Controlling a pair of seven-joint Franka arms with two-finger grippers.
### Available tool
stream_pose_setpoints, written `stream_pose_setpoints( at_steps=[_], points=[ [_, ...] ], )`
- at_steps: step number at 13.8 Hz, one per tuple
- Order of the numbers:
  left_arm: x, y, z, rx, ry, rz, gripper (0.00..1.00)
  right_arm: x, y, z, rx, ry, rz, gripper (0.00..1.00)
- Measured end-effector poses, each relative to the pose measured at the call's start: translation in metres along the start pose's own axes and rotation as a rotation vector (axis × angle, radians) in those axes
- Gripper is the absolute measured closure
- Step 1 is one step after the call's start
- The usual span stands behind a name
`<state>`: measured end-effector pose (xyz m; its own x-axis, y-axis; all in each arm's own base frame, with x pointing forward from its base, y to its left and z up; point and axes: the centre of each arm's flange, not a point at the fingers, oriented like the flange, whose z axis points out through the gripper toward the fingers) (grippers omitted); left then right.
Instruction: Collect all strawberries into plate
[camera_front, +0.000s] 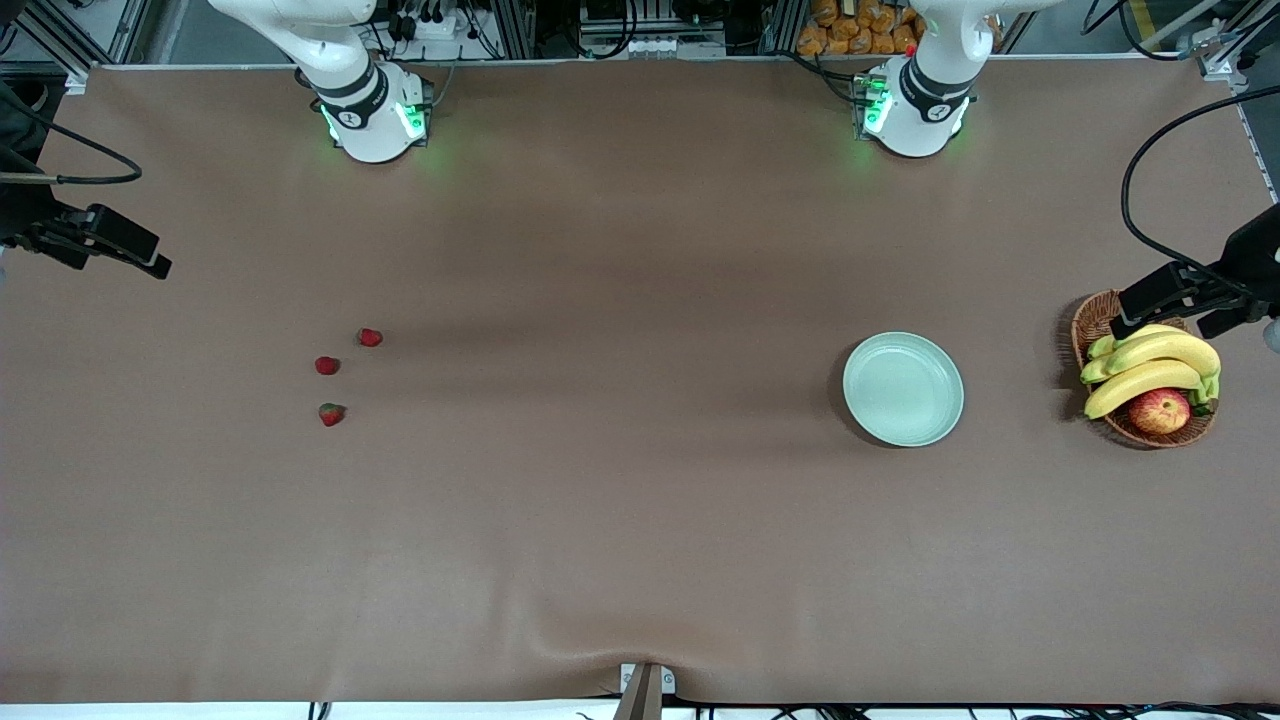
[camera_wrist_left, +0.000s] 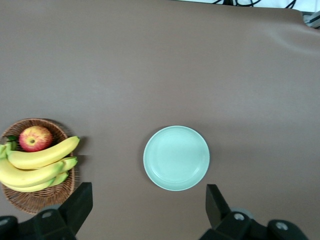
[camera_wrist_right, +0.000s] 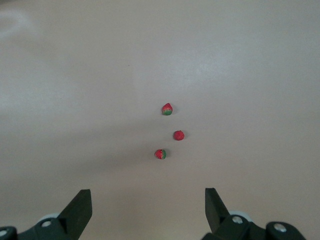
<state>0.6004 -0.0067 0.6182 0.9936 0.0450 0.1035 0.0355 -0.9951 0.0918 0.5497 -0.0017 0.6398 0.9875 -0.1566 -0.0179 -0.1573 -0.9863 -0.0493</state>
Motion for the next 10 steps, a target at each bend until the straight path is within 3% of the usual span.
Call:
stream_pose_setpoints(
  at_steps=[10],
  points=[
    [-0.0006,-0.0073,0.0023,0.0,-0.011,-0.013,0.0,0.0015,-0.0001,-0.0007,0.002,0.011,0.0,0.0]
  ],
)
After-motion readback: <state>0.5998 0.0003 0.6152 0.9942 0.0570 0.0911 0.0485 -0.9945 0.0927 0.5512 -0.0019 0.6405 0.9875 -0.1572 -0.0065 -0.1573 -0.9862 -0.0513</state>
